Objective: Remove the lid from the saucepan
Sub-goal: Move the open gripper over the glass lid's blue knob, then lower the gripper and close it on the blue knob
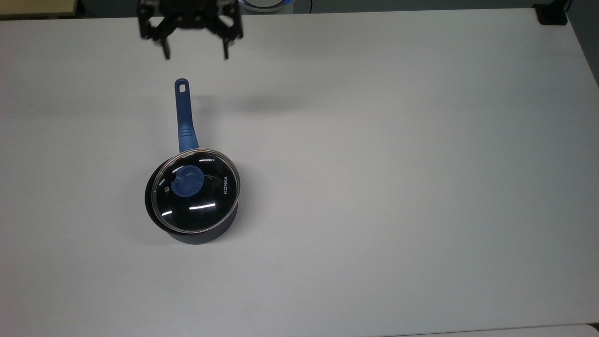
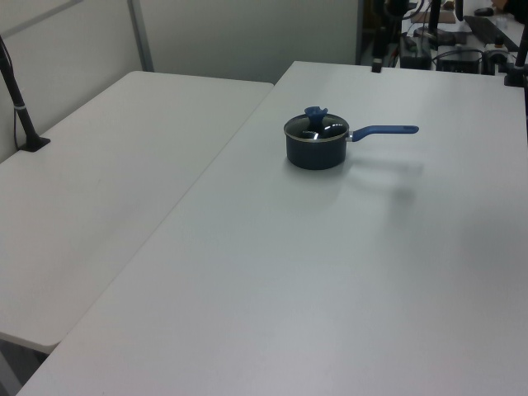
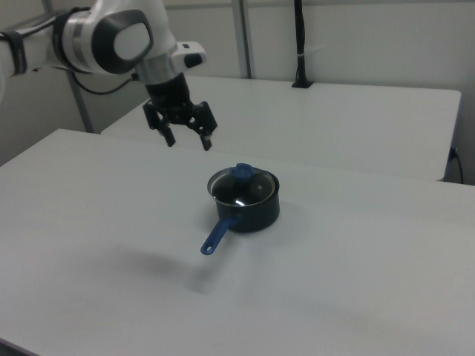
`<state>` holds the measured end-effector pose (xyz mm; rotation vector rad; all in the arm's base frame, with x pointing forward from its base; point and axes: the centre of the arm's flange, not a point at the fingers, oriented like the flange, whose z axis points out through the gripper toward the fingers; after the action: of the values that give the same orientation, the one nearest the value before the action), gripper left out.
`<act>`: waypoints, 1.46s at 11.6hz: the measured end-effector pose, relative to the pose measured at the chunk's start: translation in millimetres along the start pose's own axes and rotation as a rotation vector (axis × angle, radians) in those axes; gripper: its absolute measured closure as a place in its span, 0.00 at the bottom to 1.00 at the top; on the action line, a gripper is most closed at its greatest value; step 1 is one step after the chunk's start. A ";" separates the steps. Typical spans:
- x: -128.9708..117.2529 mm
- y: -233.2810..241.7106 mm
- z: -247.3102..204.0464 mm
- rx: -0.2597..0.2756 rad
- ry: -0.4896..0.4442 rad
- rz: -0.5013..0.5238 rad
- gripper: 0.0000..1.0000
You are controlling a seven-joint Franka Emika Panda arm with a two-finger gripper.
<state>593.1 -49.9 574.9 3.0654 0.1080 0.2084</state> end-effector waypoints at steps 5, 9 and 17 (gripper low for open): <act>50.1 21.1 89.0 -0.015 0.142 0.297 0.00; 72.9 20.9 158.4 0.004 0.212 0.532 0.00; 96.4 15.9 189.0 0.000 0.241 0.643 0.41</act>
<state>715.4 -70.3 401.9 2.9455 -0.8678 0.6012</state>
